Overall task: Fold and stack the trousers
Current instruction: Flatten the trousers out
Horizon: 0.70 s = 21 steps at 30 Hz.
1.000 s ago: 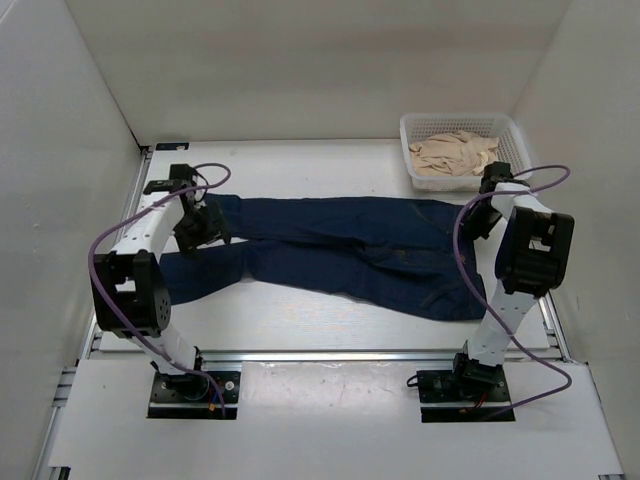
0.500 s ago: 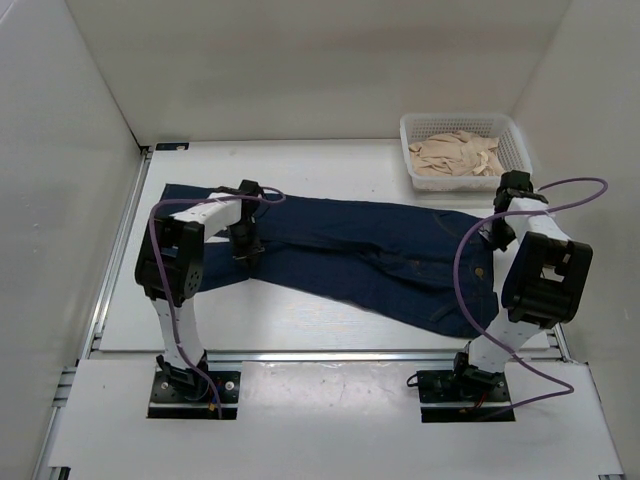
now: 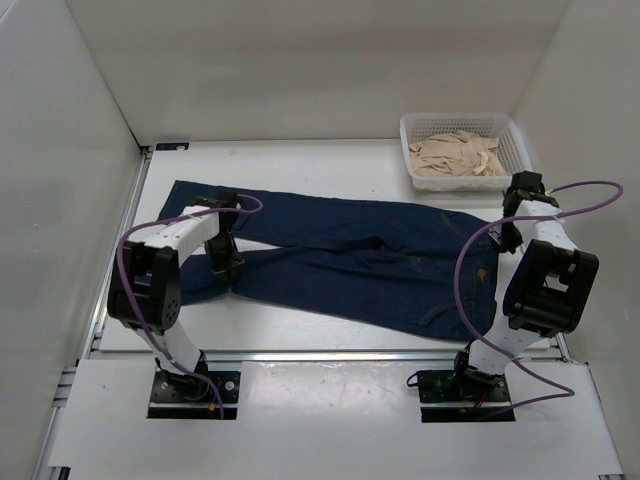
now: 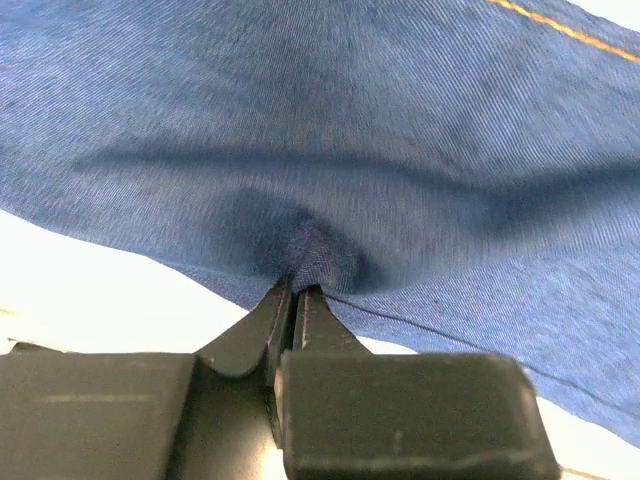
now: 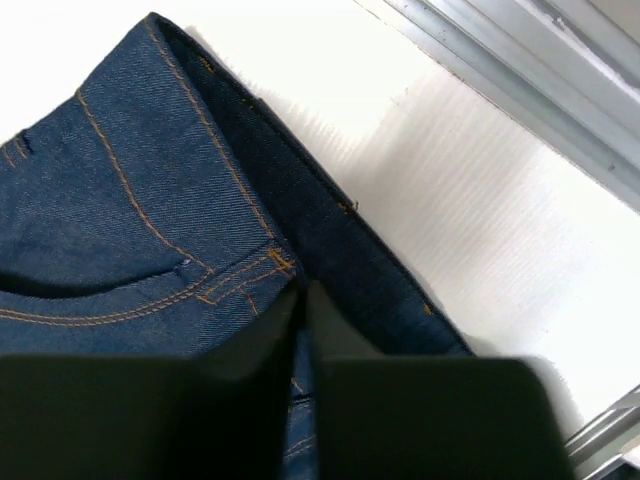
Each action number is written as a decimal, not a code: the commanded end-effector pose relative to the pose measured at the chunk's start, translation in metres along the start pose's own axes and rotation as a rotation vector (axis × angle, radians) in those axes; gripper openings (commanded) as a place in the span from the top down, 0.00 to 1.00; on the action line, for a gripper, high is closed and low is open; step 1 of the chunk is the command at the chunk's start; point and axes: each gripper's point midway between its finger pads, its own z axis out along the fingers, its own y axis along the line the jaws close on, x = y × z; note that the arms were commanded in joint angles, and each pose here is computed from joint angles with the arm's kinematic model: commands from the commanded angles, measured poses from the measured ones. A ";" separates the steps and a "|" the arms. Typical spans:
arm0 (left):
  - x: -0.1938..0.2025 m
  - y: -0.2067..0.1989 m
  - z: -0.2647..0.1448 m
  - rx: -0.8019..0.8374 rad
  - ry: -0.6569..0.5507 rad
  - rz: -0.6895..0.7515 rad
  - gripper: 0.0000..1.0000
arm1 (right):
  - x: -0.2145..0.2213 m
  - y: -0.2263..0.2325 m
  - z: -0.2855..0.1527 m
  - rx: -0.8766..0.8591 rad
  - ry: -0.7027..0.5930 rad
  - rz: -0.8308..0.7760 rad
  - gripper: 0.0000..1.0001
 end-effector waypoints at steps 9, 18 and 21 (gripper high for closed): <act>-0.049 -0.016 -0.099 0.158 -0.228 0.017 0.00 | -0.005 0.044 -0.056 -0.135 -0.071 -0.119 0.14; -0.155 -0.082 -0.070 0.126 -0.214 0.027 0.61 | 0.146 0.097 -0.115 -0.453 0.104 -0.443 0.84; -0.171 -0.102 -0.045 0.134 -0.181 0.024 0.60 | 0.202 0.093 -0.120 -0.491 0.196 -0.557 0.76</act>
